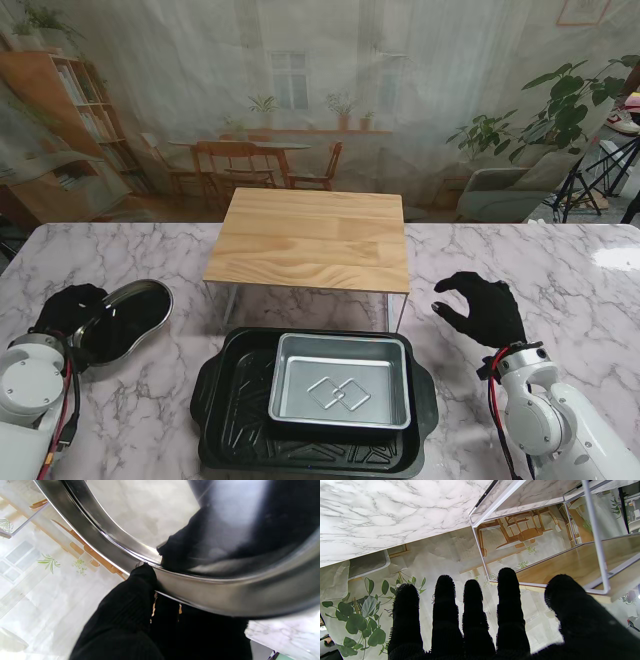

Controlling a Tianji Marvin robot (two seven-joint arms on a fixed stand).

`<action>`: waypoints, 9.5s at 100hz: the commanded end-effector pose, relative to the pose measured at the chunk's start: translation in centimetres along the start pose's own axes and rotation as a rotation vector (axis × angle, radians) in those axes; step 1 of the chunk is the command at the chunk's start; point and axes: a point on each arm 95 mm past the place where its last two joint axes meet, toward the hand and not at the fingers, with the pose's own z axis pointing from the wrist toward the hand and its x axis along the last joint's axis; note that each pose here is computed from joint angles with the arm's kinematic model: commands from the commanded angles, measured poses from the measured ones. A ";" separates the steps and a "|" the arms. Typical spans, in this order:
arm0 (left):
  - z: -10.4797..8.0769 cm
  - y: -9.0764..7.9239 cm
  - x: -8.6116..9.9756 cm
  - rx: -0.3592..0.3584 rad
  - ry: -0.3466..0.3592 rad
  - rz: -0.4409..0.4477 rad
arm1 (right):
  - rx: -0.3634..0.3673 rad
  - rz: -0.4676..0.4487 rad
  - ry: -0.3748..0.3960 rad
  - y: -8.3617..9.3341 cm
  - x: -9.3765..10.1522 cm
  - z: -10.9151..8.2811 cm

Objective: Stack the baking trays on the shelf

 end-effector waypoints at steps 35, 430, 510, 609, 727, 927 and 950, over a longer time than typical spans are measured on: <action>1.4 -6.3 5.1 0.037 0.176 0.000 | -0.015 0.009 -0.006 0.0 -0.2 -0.2; -12.9 17.4 32.0 -0.656 0.703 0.034 | -0.052 0.065 -0.036 0.8 -1.2 -1.1; -11.3 21.0 30.9 -0.633 0.622 0.061 | -0.044 0.066 -0.033 0.6 -1.3 -1.0; -12.0 21.1 29.0 -0.776 0.623 0.072 | -0.038 0.055 -0.030 0.6 -1.6 -1.1; -13.5 15.7 29.0 -0.707 0.710 0.047 | -0.051 0.060 -0.030 0.8 -1.6 -1.2; -12.7 8.9 11.5 -0.442 0.276 0.036 | 0.110 -0.208 -0.132 0.6 0.2 -3.2; -12.7 10.7 12.8 -0.462 0.276 0.039 | 0.154 -0.250 -0.151 0.6 0.5 -3.6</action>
